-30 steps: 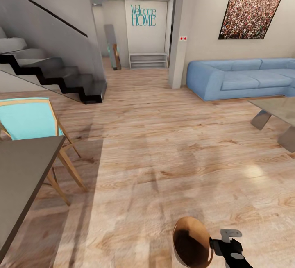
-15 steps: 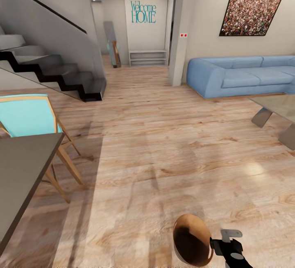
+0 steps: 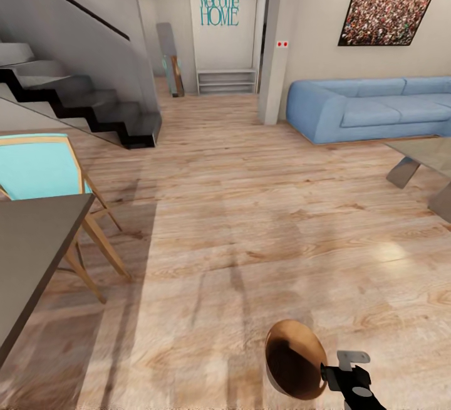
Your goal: Put the three can of soda from the living room inside the tash can in the kitchen.
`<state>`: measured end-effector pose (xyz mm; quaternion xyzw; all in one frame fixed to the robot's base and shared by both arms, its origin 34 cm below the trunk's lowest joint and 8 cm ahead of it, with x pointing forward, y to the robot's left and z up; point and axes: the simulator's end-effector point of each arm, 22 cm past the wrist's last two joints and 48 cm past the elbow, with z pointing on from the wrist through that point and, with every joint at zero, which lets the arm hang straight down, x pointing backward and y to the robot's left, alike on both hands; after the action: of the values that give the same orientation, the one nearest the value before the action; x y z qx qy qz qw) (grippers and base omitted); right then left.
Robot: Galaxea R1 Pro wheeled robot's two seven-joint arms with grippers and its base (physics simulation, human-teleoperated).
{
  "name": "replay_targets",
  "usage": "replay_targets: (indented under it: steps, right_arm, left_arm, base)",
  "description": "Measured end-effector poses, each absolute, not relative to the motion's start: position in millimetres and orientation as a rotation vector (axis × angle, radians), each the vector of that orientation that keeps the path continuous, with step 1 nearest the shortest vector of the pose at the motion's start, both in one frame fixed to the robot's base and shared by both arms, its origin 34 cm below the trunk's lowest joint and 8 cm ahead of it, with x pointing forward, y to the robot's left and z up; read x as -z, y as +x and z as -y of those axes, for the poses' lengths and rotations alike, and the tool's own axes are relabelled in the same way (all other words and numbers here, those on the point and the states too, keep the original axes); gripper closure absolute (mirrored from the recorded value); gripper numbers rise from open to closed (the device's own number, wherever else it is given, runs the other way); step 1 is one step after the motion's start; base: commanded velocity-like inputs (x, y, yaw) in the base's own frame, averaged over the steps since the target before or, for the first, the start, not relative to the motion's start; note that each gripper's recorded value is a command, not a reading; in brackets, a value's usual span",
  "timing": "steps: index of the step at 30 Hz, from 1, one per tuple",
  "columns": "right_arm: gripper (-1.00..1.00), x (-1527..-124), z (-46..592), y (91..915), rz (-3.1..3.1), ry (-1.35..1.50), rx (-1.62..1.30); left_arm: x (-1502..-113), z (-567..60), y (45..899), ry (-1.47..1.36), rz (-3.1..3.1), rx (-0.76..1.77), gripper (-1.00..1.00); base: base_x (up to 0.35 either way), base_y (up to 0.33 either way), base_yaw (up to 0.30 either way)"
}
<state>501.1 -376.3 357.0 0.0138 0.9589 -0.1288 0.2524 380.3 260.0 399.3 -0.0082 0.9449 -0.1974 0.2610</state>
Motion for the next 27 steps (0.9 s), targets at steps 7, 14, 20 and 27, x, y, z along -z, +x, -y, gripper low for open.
replay_targets:
  steps: [7, 14, 20, 27]
  right_arm:
    - [-1.00, -338.4, 376.3, 494.9, -2.619, 0.036, 0.351]
    - [-1.00, -325.9, 376.3, 489.6, -2.630, 0.034, 0.352]
    - [-1.00, -324.3, 376.3, 488.2, -2.633, 0.033, 0.353]
    - [-1.00, -324.0, 376.2, 488.1, -2.633, 0.032, 0.353]
  left_arm:
    - [-382.1, -260.0, 374.6, -0.025, -2.569, 0.536, -1.00]
    - [-371.0, -260.0, 370.0, -0.028, -2.579, 0.537, -1.00]
    - [-369.7, -259.8, 368.3, -0.030, -2.585, 0.538, -1.00]
    - [-369.7, -259.9, 368.4, -0.031, -2.585, 0.538, -1.00]
  base:
    - [0.000, 0.000, 0.000]
    - [0.000, 0.000, 0.000]
    - [0.074, 0.041, 0.000]
    - [0.079, 0.045, 0.000]
